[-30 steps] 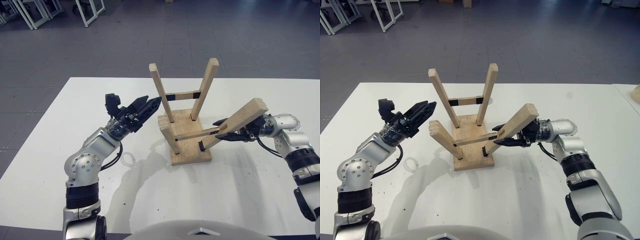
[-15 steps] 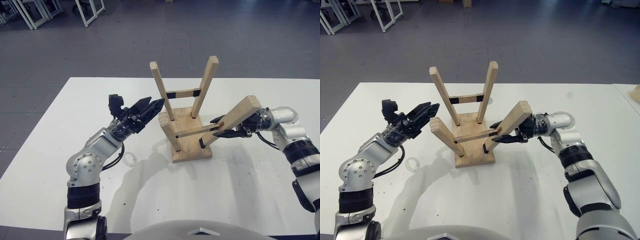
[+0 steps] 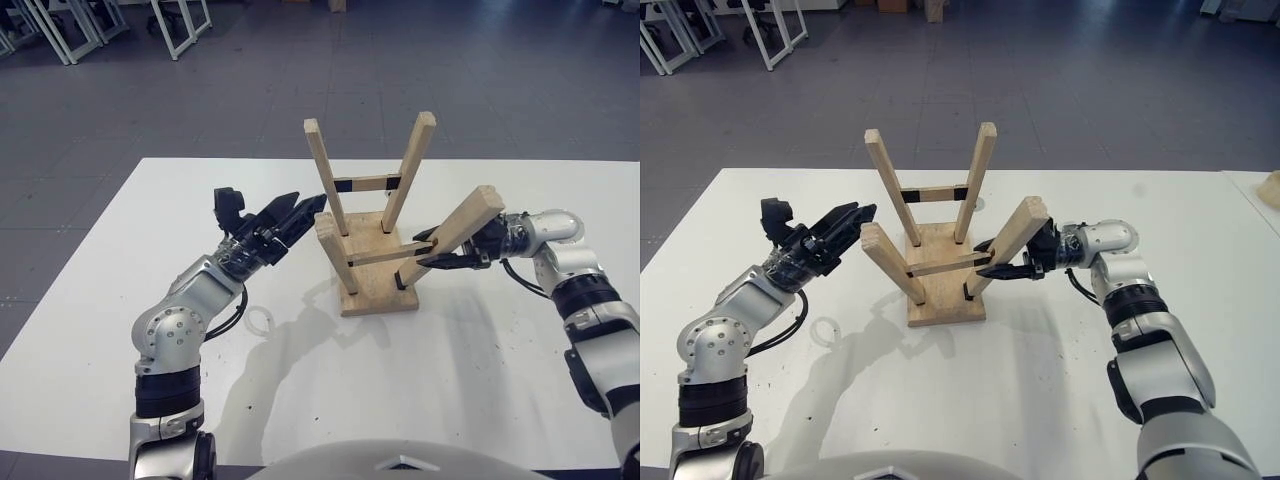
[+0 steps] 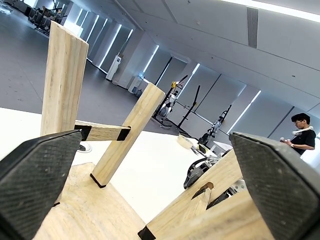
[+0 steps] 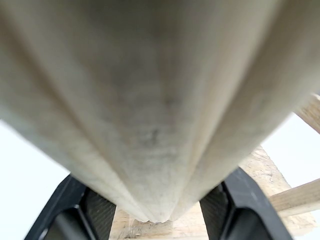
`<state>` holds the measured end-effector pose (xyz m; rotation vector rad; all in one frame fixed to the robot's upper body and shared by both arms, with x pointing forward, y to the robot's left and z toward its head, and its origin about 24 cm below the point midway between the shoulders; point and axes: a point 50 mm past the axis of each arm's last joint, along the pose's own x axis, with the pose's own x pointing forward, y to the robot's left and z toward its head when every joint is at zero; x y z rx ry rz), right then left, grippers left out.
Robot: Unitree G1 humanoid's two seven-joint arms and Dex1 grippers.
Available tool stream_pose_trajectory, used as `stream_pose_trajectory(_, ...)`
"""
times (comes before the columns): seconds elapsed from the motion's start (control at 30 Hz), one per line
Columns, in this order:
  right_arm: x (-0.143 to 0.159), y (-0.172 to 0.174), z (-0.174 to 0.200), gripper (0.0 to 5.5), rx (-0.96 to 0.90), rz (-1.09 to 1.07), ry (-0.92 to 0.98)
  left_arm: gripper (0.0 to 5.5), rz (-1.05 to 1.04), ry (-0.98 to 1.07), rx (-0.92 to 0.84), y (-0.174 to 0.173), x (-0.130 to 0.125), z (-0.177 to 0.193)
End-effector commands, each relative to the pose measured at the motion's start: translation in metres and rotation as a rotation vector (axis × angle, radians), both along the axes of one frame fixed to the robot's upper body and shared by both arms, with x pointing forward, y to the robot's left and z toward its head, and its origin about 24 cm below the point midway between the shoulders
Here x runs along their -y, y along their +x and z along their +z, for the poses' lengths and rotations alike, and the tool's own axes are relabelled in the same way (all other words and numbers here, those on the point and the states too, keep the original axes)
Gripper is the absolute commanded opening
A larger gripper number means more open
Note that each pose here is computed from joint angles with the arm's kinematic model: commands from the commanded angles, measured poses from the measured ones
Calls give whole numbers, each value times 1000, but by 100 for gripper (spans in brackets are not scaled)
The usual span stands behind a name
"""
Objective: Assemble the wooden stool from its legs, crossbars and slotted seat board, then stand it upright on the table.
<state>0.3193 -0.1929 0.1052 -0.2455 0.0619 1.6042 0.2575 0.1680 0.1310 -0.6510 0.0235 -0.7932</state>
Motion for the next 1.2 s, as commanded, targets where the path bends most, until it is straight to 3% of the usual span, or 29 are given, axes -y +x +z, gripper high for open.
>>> stream_pose_trajectory(0.03,5,-13,-34,204,-88,14,-224,548,-18,5,16,-2,6,3)
stream_pose_trajectory(0.17,0,-17,-53,204,-110,-98,-327,548,16,11,20,0,2,3)
stream_pose_trajectory(0.33,-6,-25,-74,204,-200,-309,-354,548,295,114,42,20,-38,13)
stream_pose_trajectory(0.5,-11,-40,-91,204,-237,-495,-479,548,476,110,173,28,-64,66)
stream_pose_trajectory(0.6,-19,-46,-87,204,-290,-564,-404,548,387,34,278,18,-46,104)
stream_pose_trajectory(0.77,-27,-43,-81,203,-284,-619,-381,550,196,41,325,2,32,140)
stream_pose_trajectory(0.87,-28,-44,-81,203,-274,-609,-398,550,137,161,241,-2,77,122)
stream_pose_trajectory(1.0,-33,-42,-80,203,-241,-602,-408,550,181,319,71,0,115,79)
stream_pose_trajectory(1.17,-39,-40,-77,203,-225,-600,-389,550,333,473,-65,13,123,37)
stream_pose_trajectory(1.2,-40,-39,-77,203,-223,-602,-385,521,373,465,-82,17,123,34)
